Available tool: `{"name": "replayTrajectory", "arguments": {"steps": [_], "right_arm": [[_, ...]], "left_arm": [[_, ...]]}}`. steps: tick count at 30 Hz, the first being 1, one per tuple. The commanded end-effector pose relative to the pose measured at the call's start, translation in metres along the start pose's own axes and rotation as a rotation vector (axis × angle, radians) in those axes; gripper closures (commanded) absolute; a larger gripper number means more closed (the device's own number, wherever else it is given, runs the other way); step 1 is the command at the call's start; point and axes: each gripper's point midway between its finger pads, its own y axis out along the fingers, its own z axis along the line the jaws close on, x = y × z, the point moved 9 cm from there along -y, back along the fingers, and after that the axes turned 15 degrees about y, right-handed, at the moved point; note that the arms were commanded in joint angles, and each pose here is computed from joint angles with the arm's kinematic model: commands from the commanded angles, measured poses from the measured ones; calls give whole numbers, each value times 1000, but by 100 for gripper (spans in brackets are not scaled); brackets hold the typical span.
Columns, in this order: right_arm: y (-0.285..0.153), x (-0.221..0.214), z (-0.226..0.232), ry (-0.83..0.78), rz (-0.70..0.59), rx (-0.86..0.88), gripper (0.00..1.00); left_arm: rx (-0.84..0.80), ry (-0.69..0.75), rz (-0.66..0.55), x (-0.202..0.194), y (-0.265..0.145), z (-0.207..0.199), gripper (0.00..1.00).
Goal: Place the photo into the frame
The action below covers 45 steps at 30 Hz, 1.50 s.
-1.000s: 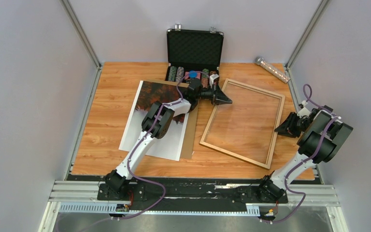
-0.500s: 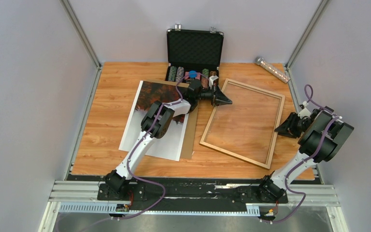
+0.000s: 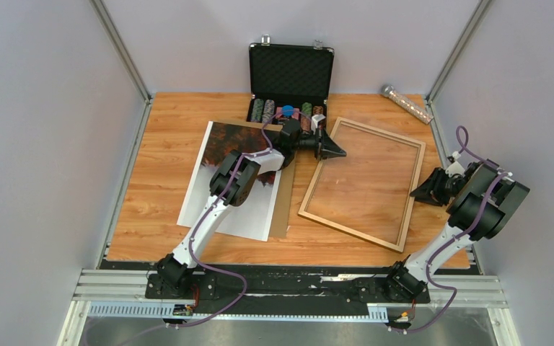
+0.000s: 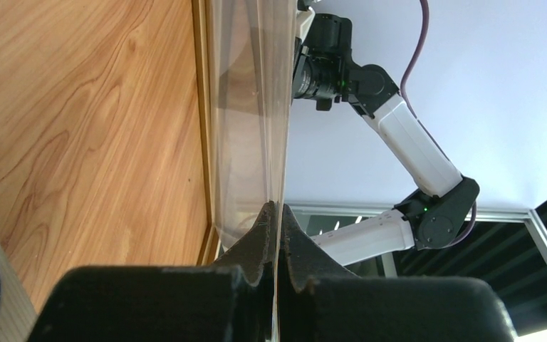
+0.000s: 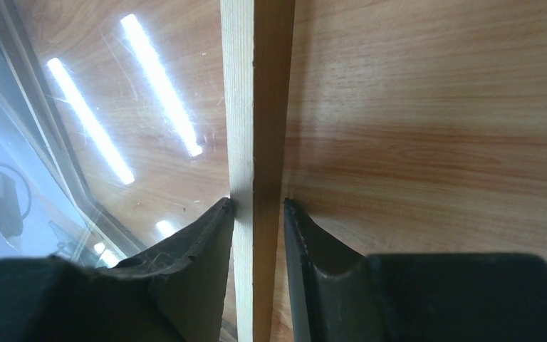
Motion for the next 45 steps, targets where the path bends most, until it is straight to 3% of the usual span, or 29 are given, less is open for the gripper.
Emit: {"name": "replayTrajectory", "arguments": {"steps": [1,22,45], "right_arm": [[0,11,-2,-53,-26,12,67],[-3,15,0,-28,-59,-22,70],[-1,13,1,-35,-51,-49,70]], "left_arm": [[42,-32,-9,-4,1,5,100],[98,35,47,-9,3,9,100],[150,-17,104,-14,3,11,100]]}}
